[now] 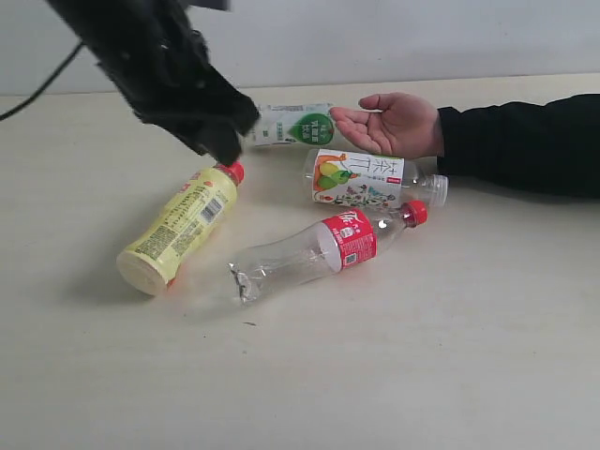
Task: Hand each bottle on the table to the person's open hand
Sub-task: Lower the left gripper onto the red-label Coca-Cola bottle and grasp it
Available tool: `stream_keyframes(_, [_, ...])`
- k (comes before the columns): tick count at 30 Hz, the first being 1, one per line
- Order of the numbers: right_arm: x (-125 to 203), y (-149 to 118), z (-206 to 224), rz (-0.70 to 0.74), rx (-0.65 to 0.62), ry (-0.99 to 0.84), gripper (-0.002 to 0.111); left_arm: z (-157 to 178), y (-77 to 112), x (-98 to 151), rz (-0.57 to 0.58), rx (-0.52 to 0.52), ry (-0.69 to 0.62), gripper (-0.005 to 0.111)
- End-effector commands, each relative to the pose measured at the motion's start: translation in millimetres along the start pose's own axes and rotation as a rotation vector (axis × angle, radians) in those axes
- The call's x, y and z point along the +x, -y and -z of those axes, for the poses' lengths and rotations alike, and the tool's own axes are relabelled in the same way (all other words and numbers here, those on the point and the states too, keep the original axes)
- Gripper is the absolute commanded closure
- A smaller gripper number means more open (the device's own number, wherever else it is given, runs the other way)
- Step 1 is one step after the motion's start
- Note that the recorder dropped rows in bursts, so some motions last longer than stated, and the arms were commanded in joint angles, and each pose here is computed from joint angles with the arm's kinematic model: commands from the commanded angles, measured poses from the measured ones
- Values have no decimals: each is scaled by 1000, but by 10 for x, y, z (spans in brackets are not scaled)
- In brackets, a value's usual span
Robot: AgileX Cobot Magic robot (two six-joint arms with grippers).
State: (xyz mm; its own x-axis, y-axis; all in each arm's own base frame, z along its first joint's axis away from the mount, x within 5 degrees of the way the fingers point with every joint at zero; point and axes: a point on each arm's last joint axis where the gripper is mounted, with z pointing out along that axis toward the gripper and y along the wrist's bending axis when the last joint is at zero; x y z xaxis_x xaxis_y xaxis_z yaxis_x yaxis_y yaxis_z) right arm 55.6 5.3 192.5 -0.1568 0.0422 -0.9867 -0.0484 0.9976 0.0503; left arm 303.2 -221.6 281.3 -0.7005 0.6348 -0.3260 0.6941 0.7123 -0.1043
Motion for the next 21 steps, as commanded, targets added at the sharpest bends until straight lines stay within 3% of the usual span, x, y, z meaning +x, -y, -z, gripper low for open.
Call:
stream_keyframes(1, [9,-1,2,1,-2,5,108,-365,349,-202,-243,-64,-65,24])
stream_keyframes(2, [9,-1,2,1,-2,5,108,-474,409,-247,-281,-76,-65,17])
stream_keyframes(7, [9,-1,2,1,-2,5,108,-829,521,-371,-364,-115,-79,18])
stream_keyframes(21, [9,-1,2,1,-2,5,108,-1424,481,-310,-345,-78,-211,18])
